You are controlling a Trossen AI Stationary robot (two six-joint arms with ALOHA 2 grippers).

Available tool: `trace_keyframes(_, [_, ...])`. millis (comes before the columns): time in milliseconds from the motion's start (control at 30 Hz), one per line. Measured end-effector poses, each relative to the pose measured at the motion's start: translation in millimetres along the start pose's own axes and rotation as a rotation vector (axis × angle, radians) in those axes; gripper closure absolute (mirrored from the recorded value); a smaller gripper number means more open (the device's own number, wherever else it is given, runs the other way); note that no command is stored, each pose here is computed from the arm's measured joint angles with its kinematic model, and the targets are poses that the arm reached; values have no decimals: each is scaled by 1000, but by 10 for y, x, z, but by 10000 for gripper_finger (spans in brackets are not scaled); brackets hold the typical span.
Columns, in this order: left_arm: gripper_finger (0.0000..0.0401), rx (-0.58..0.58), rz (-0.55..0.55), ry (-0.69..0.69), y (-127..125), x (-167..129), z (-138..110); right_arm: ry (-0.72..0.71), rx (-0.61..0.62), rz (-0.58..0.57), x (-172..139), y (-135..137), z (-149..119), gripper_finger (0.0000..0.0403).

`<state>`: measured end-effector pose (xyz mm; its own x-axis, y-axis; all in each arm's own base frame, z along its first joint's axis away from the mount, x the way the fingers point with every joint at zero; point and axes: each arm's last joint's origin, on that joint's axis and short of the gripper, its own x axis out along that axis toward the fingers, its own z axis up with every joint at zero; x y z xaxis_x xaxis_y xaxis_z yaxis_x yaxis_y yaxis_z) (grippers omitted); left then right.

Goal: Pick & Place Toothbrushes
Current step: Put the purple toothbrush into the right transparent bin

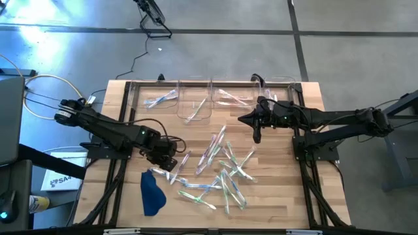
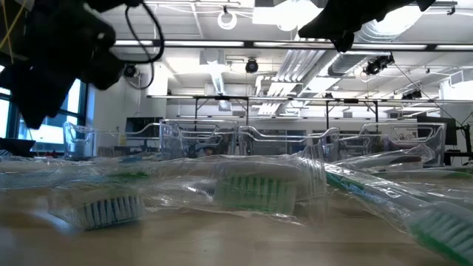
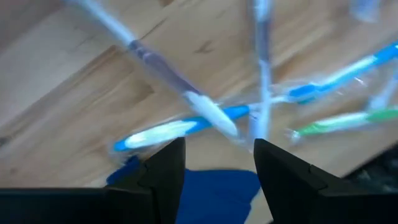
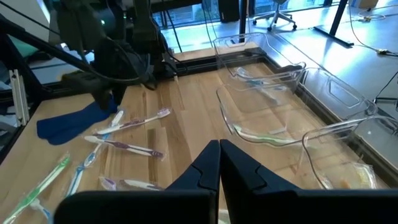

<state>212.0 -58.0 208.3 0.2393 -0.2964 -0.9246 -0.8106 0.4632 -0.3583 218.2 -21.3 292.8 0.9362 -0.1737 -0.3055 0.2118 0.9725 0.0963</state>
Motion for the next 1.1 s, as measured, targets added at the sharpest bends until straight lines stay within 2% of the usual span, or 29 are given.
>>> trace_keyframes(67, [217, -25, 34, 13, 66, 46, -8, 1, 0, 3, 0, 1, -1, 399])
trace_keyframes(200, [217, -56, 30, 6, 72, 60, -4, 1, 0, -1, 0, 0, -1, 399])
trace_keyframes(433, [217, -64, 35, -59, 67, 61, 17, 3, -1, -3, 0, 0, -4, 399])
trace_keyframes(667, [217, -82, 66, -56, 77, 105, 27, 3, 2, -3, 0, -1, -4, 399])
trace_keyframes(900, [217, -66, 2, -96, 40, 290, 90, 11, 2, -4, 0, -2, -11, 399])
trace_keyframes(1100, [217, -90, 72, -61, 106, 372, 86, 17, 1, -6, -1, -3, -17, 399])
